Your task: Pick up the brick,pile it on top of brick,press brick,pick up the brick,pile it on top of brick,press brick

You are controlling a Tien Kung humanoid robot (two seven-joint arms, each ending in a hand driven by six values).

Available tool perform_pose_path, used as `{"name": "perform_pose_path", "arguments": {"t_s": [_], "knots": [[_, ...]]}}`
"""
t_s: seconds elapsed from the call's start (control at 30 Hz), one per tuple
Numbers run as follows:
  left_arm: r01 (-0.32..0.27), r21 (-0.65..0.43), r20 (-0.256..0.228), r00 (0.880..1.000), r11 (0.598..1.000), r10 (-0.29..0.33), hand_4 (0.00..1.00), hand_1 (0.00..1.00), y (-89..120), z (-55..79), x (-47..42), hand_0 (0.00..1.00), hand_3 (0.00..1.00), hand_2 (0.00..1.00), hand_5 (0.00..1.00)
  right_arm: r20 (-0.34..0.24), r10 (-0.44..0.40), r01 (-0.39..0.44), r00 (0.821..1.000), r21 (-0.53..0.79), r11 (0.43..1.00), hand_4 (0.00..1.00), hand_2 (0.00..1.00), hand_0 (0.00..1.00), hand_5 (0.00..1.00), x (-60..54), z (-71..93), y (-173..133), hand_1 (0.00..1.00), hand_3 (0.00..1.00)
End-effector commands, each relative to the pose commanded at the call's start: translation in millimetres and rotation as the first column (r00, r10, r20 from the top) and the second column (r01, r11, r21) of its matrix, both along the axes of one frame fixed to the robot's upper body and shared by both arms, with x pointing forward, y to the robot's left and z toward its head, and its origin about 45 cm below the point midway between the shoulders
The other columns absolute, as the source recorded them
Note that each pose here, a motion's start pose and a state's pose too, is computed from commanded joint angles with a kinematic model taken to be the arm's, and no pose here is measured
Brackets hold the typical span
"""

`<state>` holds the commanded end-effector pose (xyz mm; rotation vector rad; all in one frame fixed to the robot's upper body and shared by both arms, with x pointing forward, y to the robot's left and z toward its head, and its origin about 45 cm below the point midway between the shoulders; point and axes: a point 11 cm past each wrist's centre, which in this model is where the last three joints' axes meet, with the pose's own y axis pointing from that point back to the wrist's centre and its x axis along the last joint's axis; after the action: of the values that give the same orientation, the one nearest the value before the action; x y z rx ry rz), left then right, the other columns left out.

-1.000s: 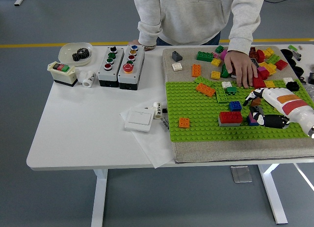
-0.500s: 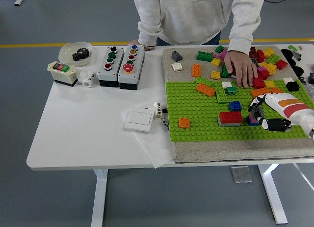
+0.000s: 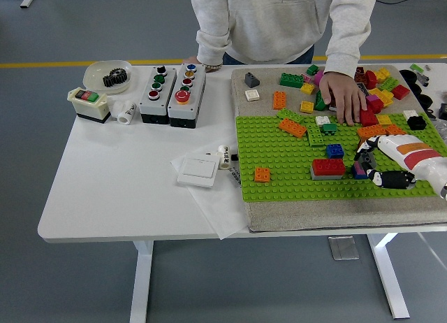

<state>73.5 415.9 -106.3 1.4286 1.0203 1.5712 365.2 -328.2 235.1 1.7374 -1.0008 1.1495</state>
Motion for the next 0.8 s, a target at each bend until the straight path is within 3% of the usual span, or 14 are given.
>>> {"name": "perform_pose_path", "arguments": {"t_s": [0.8], "knots": [[-0.001,0.0,0.003,1.0,1.0,0.001,0.772,0.797,-0.2,0.2,1.5,0.762,0.681,0.787,0.645,-0.027,-0.032,0.032,0.999,-0.006,0.999,0.535,0.715,0.701,0.226,2.9,-10.4,-8.7,0.699,0.585]]}}
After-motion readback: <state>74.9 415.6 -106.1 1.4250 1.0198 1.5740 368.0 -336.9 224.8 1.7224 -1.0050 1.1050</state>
